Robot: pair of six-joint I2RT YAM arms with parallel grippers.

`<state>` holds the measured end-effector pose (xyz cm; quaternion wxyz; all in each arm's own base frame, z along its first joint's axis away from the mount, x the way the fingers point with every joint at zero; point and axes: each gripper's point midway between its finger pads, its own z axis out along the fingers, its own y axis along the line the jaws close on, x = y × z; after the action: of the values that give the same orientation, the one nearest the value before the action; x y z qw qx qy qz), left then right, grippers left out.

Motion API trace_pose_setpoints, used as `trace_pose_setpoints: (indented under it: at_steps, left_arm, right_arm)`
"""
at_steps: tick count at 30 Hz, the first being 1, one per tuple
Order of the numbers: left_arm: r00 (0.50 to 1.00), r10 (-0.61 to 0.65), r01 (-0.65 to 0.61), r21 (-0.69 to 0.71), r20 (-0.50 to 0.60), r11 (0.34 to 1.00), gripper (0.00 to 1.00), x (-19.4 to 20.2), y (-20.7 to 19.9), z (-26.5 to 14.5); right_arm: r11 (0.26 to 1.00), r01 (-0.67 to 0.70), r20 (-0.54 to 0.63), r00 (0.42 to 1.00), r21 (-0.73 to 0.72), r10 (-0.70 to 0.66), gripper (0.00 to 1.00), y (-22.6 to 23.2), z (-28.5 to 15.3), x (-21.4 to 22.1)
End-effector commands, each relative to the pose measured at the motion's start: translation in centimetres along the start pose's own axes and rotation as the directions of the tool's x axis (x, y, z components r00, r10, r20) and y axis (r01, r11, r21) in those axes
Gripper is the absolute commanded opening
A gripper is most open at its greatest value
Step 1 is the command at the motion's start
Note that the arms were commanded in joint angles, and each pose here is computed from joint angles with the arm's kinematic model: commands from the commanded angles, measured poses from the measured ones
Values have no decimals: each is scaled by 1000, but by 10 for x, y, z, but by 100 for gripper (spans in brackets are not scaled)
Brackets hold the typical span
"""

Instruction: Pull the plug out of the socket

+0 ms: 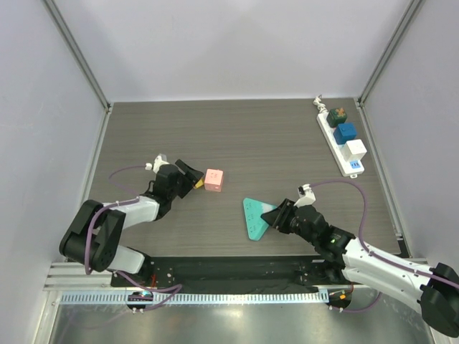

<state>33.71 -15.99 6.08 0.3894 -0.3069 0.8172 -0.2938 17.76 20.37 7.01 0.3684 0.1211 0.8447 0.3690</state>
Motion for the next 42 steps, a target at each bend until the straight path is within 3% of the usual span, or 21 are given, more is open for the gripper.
trace_pose_setpoints:
  at_steps: [1, 8, 16, 25, 31, 33, 42]
  left_arm:
    - [998, -46, 45, 29, 34, 999, 71, -7, -6, 7]
    - [1000, -13, 11, -81, -21, 997, 93, 4, 16, 3]
    - [995, 32, -42, -103, -94, 994, 96, 2, 0, -28]
    - [997, 76, -76, -1, -34, 997, 98, -27, -47, -64]
    - [985, 170, -168, 68, -27, 984, 99, -47, -93, -74]
    - [979, 200, -197, 80, -29, 977, 99, -48, -98, -75]
    - [948, 317, -315, 72, -23, 946, 98, -48, -88, -69]
  right_arm:
    - [998, -2, -1, 1000, -68, 2, 1, 26, -3, -10]
    - [999, -25, 2, 1000, -24, 25, 1, 18, 2, -8]
    - [998, -56, 19, 998, -29, 57, 1, 13, 0, -12]
    - [998, -65, -38, 997, 22, 65, 1, 6, 3, -15]
    - [996, -51, -8, 999, 72, 52, 1, 5, 13, -65]
    - [994, -59, -28, 998, 92, 61, 1, 5, 30, -83]
    - [991, -115, 82, 991, 74, 109, 1, -12, 99, -197]
